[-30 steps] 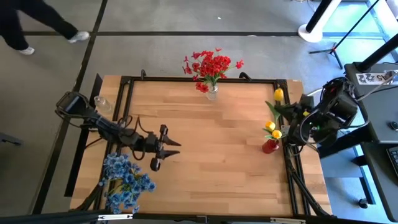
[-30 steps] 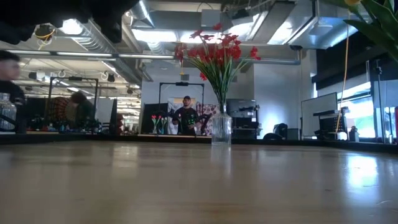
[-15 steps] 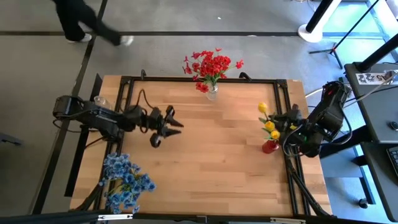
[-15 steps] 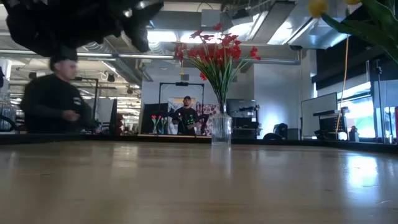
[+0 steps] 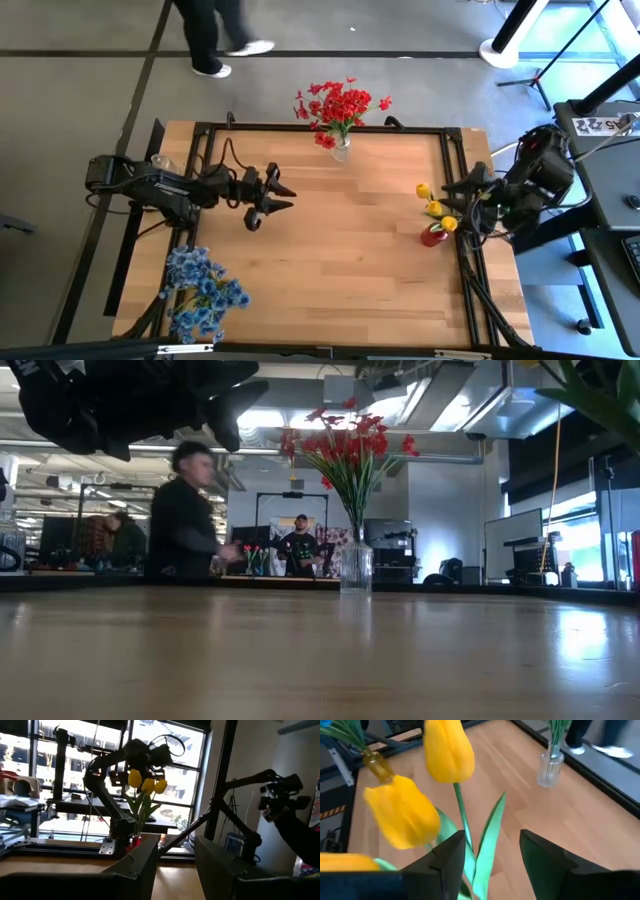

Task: Sort flowers into vase by color
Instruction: Return to Home Position

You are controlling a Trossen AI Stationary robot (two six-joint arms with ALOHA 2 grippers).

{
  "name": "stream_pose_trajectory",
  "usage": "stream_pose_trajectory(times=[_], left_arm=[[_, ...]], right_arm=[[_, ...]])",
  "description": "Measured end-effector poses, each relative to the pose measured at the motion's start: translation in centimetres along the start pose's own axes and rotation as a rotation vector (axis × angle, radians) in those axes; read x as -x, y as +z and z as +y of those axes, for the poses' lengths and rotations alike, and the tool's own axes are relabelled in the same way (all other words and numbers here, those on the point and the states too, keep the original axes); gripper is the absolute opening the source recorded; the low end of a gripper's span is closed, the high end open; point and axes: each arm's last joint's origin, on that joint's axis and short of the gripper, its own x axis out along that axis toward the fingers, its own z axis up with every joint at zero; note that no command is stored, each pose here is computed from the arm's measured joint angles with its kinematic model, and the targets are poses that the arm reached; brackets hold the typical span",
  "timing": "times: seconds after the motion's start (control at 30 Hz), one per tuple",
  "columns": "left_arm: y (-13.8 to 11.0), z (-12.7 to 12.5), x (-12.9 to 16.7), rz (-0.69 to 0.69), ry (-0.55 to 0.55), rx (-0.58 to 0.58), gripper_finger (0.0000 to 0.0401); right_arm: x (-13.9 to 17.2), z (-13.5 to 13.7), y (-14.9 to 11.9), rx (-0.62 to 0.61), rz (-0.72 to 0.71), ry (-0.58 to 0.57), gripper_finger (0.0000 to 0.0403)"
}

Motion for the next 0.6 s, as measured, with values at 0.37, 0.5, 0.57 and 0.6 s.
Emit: stream_pose_trajectory(times=[0.37, 0.5, 0.57, 0.6], left_arm=[[0.0, 0.2, 0.1, -0.001, 0.007, -0.002, 0.0125], [0.1, 0.3, 0.1, -0.001, 0.011, -0.018, 0.0125], [0.1, 0.3, 0.1, -0.005, 0.010, -0.023, 0.0125], [0.1, 0.3, 0.1, -0.007, 0.009, -0.024, 0.0125]], right_arm=[[2.6, -2.6, 2.8, 0.018, -0.111, -0.027, 0.0190], [3.3, -3.7, 3.6, -0.007, -0.292, -0.065, 0.0190], [3.5, -3.0, 4.2, -0.005, -0.368, -0.063, 0.0190], [3.5, -2.3, 4.6, 0.009, -0.394, -0.059, 0.0190]])
